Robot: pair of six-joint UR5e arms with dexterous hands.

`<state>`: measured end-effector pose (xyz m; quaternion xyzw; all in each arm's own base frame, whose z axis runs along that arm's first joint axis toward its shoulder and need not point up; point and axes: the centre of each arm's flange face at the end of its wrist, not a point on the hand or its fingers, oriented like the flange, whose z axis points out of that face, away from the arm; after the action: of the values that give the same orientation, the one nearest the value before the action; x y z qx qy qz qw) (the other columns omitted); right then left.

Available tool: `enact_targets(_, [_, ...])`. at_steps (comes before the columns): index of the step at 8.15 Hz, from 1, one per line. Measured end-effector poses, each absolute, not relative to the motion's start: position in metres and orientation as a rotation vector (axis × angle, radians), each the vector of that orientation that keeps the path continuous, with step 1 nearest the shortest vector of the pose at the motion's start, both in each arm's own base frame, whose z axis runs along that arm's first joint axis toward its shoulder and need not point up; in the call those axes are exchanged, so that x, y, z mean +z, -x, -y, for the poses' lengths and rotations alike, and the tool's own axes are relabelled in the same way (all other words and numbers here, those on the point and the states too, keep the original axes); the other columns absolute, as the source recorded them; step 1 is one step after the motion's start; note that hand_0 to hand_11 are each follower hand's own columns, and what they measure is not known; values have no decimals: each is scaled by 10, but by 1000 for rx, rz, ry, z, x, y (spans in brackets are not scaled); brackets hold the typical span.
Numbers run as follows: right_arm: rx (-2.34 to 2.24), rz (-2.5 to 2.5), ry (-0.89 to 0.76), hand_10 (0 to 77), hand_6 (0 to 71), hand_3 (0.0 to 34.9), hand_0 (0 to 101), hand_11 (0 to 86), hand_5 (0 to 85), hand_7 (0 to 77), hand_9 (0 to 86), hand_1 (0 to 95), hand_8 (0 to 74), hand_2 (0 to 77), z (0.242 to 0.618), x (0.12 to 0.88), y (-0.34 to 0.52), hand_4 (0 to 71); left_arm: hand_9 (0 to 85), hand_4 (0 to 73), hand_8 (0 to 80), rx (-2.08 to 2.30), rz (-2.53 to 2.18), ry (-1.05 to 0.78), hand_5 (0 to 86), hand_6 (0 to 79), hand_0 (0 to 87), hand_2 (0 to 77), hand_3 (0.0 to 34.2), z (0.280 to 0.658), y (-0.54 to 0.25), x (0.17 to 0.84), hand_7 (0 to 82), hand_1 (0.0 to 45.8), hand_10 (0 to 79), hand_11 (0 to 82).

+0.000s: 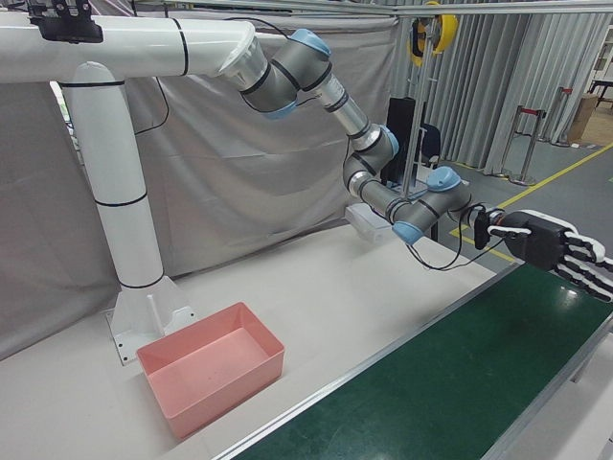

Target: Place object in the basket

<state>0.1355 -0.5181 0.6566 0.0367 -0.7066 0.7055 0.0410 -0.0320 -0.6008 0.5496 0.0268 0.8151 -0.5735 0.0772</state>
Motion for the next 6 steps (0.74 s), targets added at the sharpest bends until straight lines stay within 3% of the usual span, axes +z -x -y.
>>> enact_targets(1, [2161,2164,-112,0,0,3,2,0,0,5,0,0,0,5,518,657,-136,0,22,22,44,-1711,-2421,-38,262,0,514,0,134,601,12,550,16,76,5,16])
enact_targets(2, [2161,2164,-111,0,0,2,2,0,0,5,0,0,0,5,518,657,-135,0,27,55,60,-1699,-2393,15,289,0,514,0,94,601,-17,553,16,44,0,5])
enact_targets(3, [2160,2163,-112,0,0,2,2,0,0,5,0,0,0,5,518,657,-135,0,22,16,33,-1690,-2373,50,267,0,506,0,76,600,-36,555,16,44,0,5])
enact_targets(6, [2161,2163,-112,0,0,2,3,0,0,5,0,0,0,5,518,657,-135,0,49,16,54,-1685,-2358,71,251,0,505,0,75,601,-49,564,27,54,0,5])
